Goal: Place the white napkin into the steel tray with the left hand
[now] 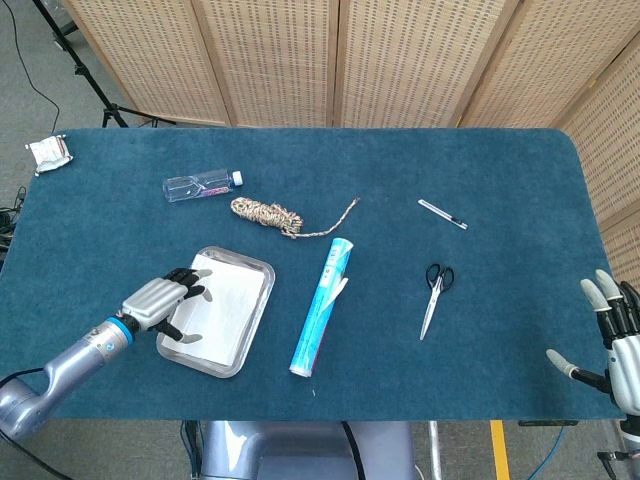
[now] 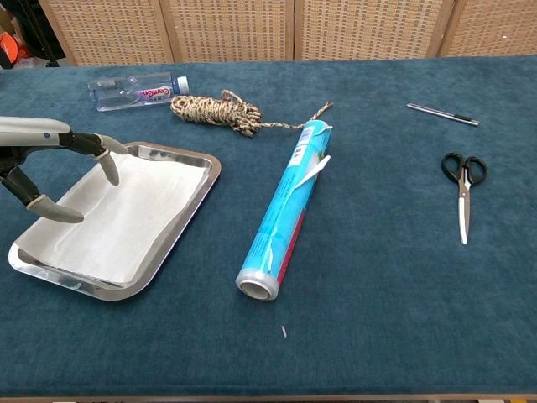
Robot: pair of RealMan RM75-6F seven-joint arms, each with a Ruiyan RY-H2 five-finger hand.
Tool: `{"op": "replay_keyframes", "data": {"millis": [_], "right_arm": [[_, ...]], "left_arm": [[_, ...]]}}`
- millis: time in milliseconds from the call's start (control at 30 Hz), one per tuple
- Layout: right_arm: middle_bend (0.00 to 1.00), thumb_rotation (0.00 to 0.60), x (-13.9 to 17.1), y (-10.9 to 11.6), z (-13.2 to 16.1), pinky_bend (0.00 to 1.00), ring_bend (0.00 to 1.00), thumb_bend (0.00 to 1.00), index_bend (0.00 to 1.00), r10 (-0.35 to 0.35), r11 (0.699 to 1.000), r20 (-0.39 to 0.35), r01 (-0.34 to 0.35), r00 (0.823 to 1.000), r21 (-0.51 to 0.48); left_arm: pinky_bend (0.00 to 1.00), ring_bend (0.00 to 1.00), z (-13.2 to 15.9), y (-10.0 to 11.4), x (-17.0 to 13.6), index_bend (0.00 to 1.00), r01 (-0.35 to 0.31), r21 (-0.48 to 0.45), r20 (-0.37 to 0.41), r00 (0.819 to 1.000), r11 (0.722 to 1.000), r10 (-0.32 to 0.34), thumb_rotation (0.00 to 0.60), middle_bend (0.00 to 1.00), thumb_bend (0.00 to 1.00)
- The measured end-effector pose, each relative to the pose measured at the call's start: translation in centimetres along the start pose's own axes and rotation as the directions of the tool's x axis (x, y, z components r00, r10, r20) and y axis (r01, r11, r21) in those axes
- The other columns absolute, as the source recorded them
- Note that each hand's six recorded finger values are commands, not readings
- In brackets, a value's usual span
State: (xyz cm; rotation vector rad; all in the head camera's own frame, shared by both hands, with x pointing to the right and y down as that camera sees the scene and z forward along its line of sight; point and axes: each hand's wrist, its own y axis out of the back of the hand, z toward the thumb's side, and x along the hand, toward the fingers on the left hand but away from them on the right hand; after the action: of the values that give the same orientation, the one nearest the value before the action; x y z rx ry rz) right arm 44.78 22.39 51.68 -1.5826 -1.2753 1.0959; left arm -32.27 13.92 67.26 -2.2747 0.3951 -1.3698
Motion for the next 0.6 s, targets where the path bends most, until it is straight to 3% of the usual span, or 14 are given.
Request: {"op": "replay_keyframes", "data": {"millis": [600], "right_arm": [[0.0,0.6,0.0,0.2,-0.1,0.0,0.0,0.0,0.0,-0.009,1.0,0.001,0.009,1.0,-0.009]], "left_arm": [[0.05,0.0,0.5,-0.9,1.1,0.32,0.053,-0.003,-0.018,0.998,0.999,-0.053,0.392,0.07,0.16]]}}
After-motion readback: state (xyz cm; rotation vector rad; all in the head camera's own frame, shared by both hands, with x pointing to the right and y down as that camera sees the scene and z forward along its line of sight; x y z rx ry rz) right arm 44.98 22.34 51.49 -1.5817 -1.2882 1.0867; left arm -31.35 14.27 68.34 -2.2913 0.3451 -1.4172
